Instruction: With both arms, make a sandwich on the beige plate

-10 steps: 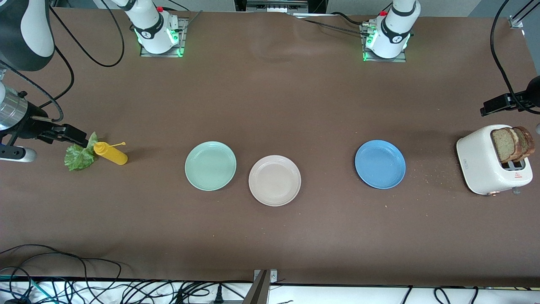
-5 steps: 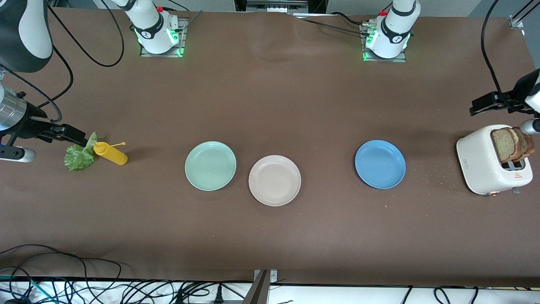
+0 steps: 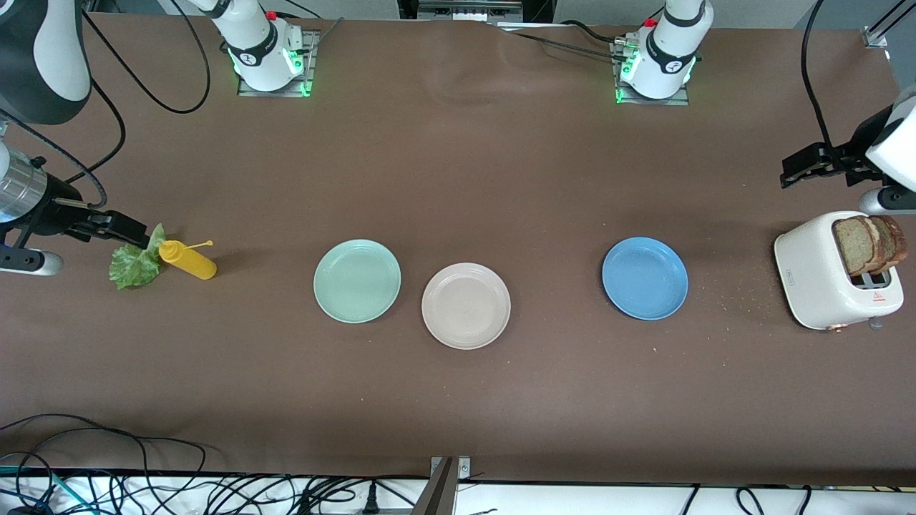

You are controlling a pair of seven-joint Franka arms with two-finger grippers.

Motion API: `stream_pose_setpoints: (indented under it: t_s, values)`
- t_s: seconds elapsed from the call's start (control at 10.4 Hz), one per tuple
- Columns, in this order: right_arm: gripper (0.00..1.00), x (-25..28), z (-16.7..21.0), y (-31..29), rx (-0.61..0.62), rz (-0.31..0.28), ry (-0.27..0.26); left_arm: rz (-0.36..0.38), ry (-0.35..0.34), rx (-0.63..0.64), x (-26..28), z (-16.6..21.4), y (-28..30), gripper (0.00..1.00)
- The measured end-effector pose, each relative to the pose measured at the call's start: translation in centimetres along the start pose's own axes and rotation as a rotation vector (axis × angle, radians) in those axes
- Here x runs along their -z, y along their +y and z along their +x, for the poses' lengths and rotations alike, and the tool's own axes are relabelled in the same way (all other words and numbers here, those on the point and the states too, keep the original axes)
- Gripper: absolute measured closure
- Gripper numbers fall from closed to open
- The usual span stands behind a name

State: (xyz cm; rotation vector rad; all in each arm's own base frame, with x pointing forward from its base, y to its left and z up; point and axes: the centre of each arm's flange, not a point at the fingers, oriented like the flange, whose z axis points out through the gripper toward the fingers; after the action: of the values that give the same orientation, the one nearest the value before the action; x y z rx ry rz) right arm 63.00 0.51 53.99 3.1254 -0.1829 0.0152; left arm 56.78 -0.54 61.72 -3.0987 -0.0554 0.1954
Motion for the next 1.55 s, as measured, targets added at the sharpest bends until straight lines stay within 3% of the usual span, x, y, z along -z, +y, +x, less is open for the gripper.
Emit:
stream_pose_setpoints:
  t_s: [0.58,1.55]
  values:
    - [0.0,-0.06,0.01,-0.02,0.0,0.0,-0.001,-0.051,-0.001,-0.006,0.16,-0.16,0.48,0.0]
    - [0.0,-0.9,0.2,-0.39,0.005,-0.002,-0.014,-0.055,-0.006,0.004,-0.12,0.04,-0.07,0.0]
